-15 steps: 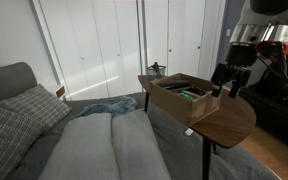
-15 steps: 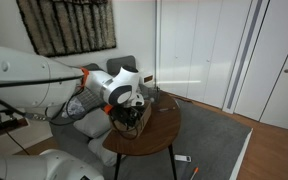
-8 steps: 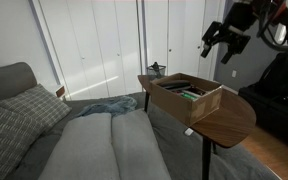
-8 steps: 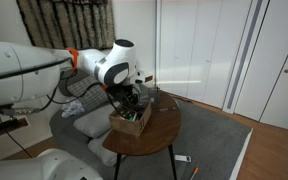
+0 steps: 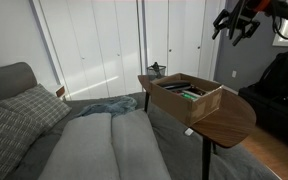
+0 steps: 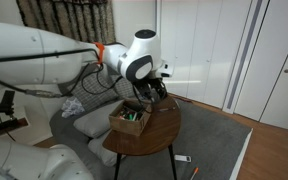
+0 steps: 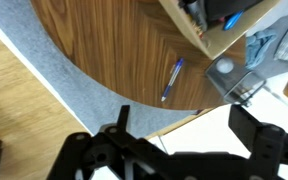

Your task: Put the pen on the table in the stationary holder

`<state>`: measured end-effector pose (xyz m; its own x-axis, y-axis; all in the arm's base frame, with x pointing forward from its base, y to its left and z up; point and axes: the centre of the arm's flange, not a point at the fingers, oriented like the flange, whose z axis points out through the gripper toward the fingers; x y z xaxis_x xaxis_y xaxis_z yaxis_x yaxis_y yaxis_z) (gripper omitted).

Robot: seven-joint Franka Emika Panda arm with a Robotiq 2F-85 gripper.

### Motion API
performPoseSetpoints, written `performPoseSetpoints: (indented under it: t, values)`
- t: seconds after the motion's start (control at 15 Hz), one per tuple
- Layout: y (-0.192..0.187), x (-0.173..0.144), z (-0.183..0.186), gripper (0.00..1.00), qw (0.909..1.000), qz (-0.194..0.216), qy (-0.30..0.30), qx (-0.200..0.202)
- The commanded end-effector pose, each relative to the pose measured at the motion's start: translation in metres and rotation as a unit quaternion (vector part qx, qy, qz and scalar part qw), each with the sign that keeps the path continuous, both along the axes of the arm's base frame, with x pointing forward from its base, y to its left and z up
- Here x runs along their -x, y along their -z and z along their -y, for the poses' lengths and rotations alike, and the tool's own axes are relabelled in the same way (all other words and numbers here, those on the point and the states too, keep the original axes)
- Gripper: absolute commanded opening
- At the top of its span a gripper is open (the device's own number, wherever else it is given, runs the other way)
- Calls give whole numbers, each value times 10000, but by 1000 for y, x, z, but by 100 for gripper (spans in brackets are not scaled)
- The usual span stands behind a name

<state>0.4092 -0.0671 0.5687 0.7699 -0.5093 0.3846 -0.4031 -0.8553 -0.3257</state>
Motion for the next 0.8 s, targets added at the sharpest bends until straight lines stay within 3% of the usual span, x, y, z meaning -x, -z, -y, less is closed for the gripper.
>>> performPoseSetpoints:
  t: [0.0,0.07,0.2,0.67,0.73]
  values:
    - [35,-68,44,100,9949,-521,860,-11]
    - [29,-27,31,100,9985,-274,469,9]
    - [46,-40,40,100,9977,-445,520,2]
    - [30,-32,33,100,9985,-273,470,27]
    - [32,-35,35,100,9960,-433,778,-64]
